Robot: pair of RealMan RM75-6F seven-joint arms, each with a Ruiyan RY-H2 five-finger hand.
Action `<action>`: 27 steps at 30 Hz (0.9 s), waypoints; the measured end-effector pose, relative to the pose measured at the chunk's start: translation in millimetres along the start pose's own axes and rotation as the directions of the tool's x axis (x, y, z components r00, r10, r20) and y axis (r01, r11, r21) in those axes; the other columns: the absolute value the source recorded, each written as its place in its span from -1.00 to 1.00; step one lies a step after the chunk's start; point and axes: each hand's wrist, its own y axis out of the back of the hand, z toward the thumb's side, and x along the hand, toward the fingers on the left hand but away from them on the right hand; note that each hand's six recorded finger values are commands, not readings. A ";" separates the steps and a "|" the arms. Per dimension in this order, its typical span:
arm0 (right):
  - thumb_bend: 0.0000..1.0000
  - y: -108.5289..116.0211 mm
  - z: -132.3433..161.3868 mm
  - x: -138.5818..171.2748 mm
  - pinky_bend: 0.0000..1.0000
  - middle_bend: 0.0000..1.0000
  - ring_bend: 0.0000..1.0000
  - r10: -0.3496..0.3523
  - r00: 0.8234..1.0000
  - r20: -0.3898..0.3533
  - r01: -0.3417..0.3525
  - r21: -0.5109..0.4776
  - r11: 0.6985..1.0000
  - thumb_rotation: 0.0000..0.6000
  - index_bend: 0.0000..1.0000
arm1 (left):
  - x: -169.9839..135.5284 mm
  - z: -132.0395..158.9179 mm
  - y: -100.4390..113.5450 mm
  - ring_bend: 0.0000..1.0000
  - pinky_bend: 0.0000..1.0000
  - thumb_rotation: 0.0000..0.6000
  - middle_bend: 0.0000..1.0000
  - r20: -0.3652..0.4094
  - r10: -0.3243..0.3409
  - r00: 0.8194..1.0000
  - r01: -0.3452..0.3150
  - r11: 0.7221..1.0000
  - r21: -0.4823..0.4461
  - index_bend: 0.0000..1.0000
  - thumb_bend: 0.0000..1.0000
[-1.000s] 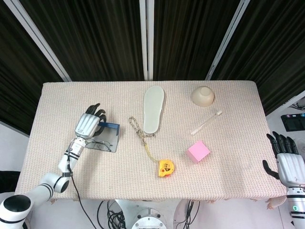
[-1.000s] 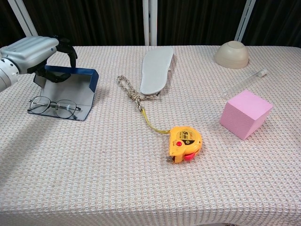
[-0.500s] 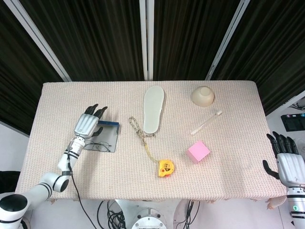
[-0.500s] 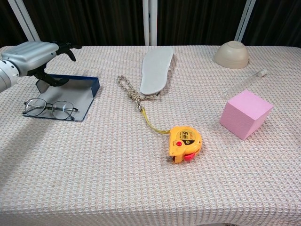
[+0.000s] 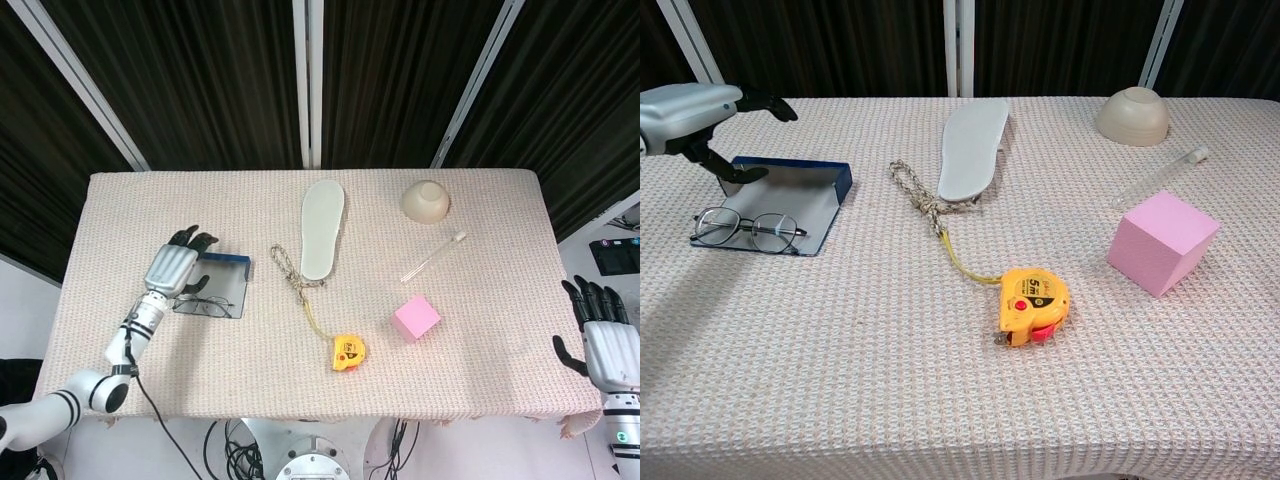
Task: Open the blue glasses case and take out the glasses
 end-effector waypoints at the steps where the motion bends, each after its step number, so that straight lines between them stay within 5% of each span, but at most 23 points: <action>1: -0.34 0.7 -0.3 0.2 -1.00 -1.00 -1.00 -0.002 1.000 0.001 0.002 -0.001 1.000 1.00 -1.00 | -4.5 1.0 1.4 -1.00 -0.73 1.00 -0.74 0.001 -0.017 1.000 0.017 1.000 -0.004 -0.62 -0.34; 11: -0.34 0.1 0.4 0.3 -1.00 -1.00 -1.00 0.002 1.000 -0.004 -0.002 -0.002 1.000 1.00 -1.00 | -52.6 -6.2 -4.1 -1.00 -0.76 1.00 -0.74 -0.067 -0.237 0.969 0.238 0.971 -0.002 -0.61 -0.34; 27: -0.34 -0.5 -1.0 -1.5 -1.00 -1.00 -1.00 0.005 1.000 0.000 -0.005 -0.007 1.000 1.00 -1.00 | -44.6 -2.4 -35.3 -1.00 -0.77 1.00 -0.74 -0.070 -0.257 0.964 0.255 0.966 -0.034 -0.48 -0.34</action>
